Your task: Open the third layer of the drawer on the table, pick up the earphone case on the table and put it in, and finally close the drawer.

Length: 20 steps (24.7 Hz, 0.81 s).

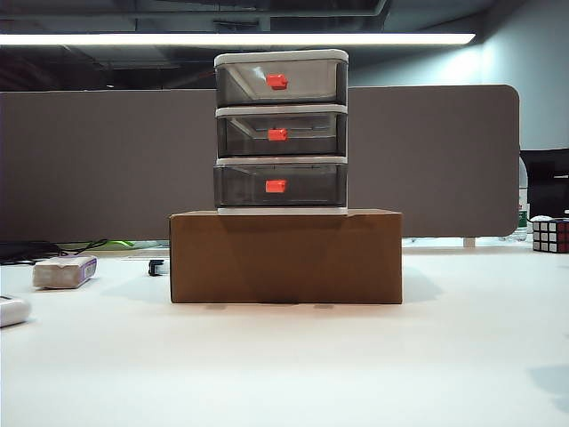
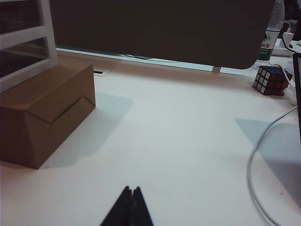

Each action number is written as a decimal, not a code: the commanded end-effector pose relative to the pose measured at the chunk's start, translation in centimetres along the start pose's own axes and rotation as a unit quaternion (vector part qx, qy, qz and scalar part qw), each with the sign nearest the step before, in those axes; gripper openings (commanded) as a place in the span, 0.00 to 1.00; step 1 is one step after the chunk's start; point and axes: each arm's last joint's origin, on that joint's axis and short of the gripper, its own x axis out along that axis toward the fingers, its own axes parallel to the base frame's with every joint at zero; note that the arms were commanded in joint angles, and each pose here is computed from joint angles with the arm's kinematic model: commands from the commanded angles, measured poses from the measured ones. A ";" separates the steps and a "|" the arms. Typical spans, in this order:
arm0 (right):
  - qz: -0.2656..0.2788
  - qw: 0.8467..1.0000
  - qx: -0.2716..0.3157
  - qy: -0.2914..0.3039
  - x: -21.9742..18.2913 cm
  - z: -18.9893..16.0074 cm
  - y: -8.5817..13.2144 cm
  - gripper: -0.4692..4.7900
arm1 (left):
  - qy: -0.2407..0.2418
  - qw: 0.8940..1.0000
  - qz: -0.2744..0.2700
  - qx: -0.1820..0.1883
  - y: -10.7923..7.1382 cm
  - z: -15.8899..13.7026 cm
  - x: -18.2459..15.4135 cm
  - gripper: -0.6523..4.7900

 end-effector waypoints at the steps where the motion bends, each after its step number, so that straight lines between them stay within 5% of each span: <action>1: -0.003 1.000 0.002 -0.004 0.0 -0.1 0.0 0.08 | -0.006 1.000 0.002 0.001 0.0 0.2 0.0 0.26; 10: -0.001 1.000 0.002 -0.005 0.0 -0.1 0.0 0.08 | -0.005 1.000 0.001 -0.001 0.0 0.1 0.0 0.26; 11: 0.023 1.000 0.005 -0.008 0.0 0.0 0.1 0.08 | -0.002 0.999 -0.026 -0.028 -0.2 0.1 0.0 0.26; 14: 0.164 0.984 0.068 -0.016 -0.1 0.1 0.9 0.08 | 0.027 0.977 -0.170 -0.126 -1.1 0.1 -0.2 0.24; 16: 0.214 0.974 0.067 -0.018 -0.2 0.2 1.2 0.08 | 0.034 0.968 -0.209 -0.131 -1.5 0.1 -0.2 0.23; 20: 0.237 0.969 0.064 -0.035 -0.3 0.5 1.3 0.08 | 0.038 0.950 -0.254 -0.180 -2.4 0.4 -0.3 0.23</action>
